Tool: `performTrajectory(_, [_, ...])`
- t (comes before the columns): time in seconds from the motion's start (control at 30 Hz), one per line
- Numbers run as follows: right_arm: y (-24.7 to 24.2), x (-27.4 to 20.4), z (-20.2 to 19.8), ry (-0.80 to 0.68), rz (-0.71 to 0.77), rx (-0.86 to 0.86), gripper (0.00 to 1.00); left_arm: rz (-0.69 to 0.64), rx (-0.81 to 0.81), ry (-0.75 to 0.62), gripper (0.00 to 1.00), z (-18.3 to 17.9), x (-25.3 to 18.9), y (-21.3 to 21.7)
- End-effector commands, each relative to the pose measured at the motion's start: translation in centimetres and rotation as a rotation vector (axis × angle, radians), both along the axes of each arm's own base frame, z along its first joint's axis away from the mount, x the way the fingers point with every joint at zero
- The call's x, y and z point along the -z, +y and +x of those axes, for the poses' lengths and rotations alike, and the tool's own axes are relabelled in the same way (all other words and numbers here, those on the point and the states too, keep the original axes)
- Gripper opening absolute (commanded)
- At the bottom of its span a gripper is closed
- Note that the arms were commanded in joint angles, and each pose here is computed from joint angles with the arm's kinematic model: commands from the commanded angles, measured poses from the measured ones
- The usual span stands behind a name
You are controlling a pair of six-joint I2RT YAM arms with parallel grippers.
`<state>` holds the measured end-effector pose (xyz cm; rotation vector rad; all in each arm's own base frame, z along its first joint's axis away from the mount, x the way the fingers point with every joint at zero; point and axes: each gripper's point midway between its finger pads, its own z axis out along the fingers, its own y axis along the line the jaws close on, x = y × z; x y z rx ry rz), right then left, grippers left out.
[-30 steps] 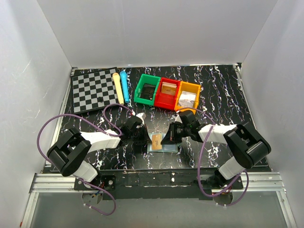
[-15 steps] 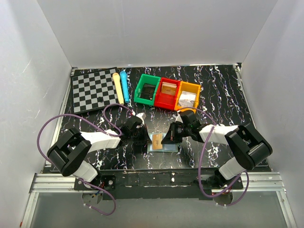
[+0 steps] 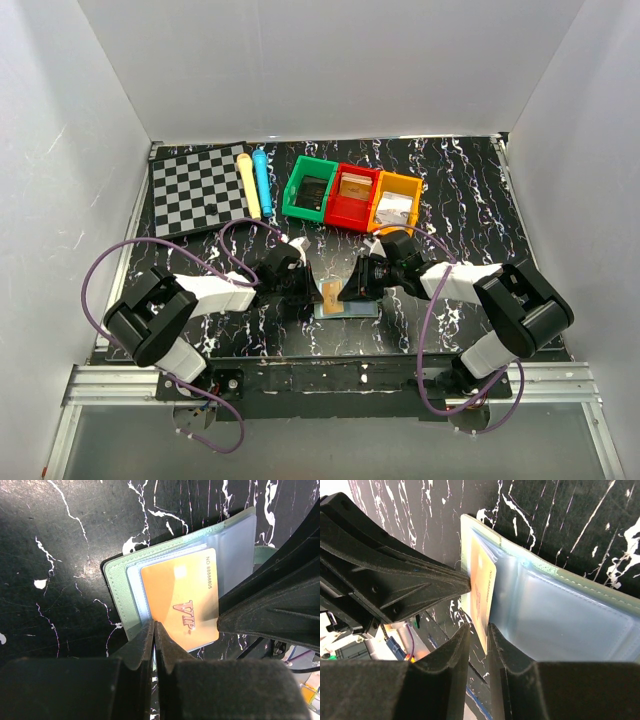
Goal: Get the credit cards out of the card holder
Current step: Remove the credit card from the card holder.
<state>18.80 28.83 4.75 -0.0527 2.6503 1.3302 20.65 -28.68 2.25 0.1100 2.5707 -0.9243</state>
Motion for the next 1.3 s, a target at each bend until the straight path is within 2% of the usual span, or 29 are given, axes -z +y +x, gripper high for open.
performTrajectory(0.0, [1.0, -1.7, 0.4, -0.041, 0.077, -0.023, 0.28, 0.035, 0.014, 0.047, 0.0, -1.1, 1.6, 0.7])
performTrajectory(0.1, [1.2, -2.0, 0.6, -0.044, 0.095, -0.024, 0.29, 0.033, 0.017, 0.053, 0.0, -1.3, 1.8, 0.7])
performTrajectory(0.23, [1.5, -2.1, 0.4, -0.031, 0.109, -0.039, 0.36, 0.028, 0.02, 0.062, 0.0, -1.4, 2.1, 0.6])
performTrajectory(0.4, [1.6, -1.8, 0.2, -0.016, 0.113, -0.047, 0.38, 0.018, 0.03, 0.069, 0.0, -1.6, 2.3, 0.5])
performTrajectory(0.9, [2.1, -1.7, 0.0, 0.007, 0.131, -0.072, 0.36, 0.0, 0.033, 0.07, 0.0, -1.7, 2.2, 0.3])
performTrajectory(1.27, [1.0, -1.4, -0.2, -0.008, 0.084, -0.042, 0.33, 0.044, -0.004, 0.063, 0.0, -1.6, 2.5, 1.3])
